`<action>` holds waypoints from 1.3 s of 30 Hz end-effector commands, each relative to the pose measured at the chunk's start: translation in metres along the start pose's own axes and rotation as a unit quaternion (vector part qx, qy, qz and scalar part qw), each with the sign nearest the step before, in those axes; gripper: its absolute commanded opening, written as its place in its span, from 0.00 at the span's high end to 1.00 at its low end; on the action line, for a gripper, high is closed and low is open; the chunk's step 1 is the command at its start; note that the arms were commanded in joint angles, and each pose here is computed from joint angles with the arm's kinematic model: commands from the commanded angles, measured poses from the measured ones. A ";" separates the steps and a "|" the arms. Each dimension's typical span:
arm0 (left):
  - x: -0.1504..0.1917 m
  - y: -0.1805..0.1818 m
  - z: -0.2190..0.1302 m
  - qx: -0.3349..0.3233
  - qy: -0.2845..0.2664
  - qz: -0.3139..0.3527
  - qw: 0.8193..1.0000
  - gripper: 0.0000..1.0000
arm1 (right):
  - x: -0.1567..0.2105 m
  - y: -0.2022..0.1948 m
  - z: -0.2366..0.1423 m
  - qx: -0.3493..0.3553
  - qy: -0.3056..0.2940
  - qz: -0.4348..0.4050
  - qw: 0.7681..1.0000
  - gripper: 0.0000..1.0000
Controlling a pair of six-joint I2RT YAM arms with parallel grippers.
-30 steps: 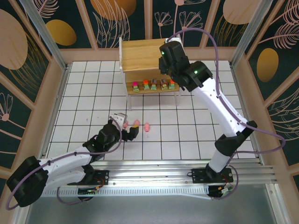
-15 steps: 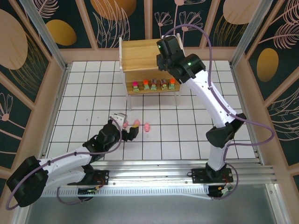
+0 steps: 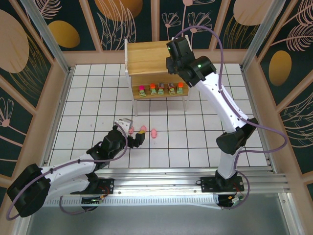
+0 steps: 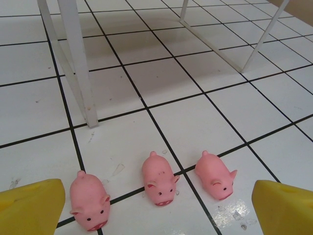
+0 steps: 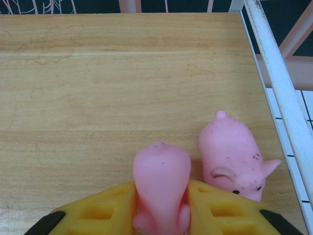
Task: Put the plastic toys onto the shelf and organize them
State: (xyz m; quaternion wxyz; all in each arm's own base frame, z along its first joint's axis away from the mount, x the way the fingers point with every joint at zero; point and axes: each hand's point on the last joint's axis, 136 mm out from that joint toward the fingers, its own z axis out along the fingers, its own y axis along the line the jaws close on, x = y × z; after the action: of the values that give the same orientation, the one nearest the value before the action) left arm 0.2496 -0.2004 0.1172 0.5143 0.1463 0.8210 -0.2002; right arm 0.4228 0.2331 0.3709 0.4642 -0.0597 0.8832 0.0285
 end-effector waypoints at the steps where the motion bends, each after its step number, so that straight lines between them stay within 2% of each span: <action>1: -0.011 -0.003 -0.001 0.000 -0.012 0.005 1.000 0.02 | 0.000 -0.003 0.004 0.000 0.003 -0.006 1.000 0.68; 8: -0.010 -0.004 0.000 0.001 -0.010 0.006 1.000 0.03 | 0.000 -0.006 0.012 0.006 0.008 -0.011 1.000 0.61; 18: -0.011 -0.003 0.000 0.000 -0.011 0.006 1.000 0.03 | -0.012 -0.007 0.009 0.006 -0.005 -0.010 1.000 0.59; 29: -0.011 -0.001 0.000 -0.007 -0.011 0.005 1.000 0.02 | -0.025 -0.014 -0.014 0.008 -0.027 -0.002 1.000 0.56; 39: -0.012 0.019 0.001 -0.069 -0.012 -0.010 0.997 0.01 | -0.032 -0.020 -0.050 0.005 -0.056 0.008 0.998 0.53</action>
State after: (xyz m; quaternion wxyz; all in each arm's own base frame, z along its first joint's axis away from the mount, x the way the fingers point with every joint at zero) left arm 0.2578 -0.1869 0.1167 0.5248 0.1195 0.8268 -0.1635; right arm 0.4220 0.2218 0.3974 0.4866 -0.0550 0.8715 0.0280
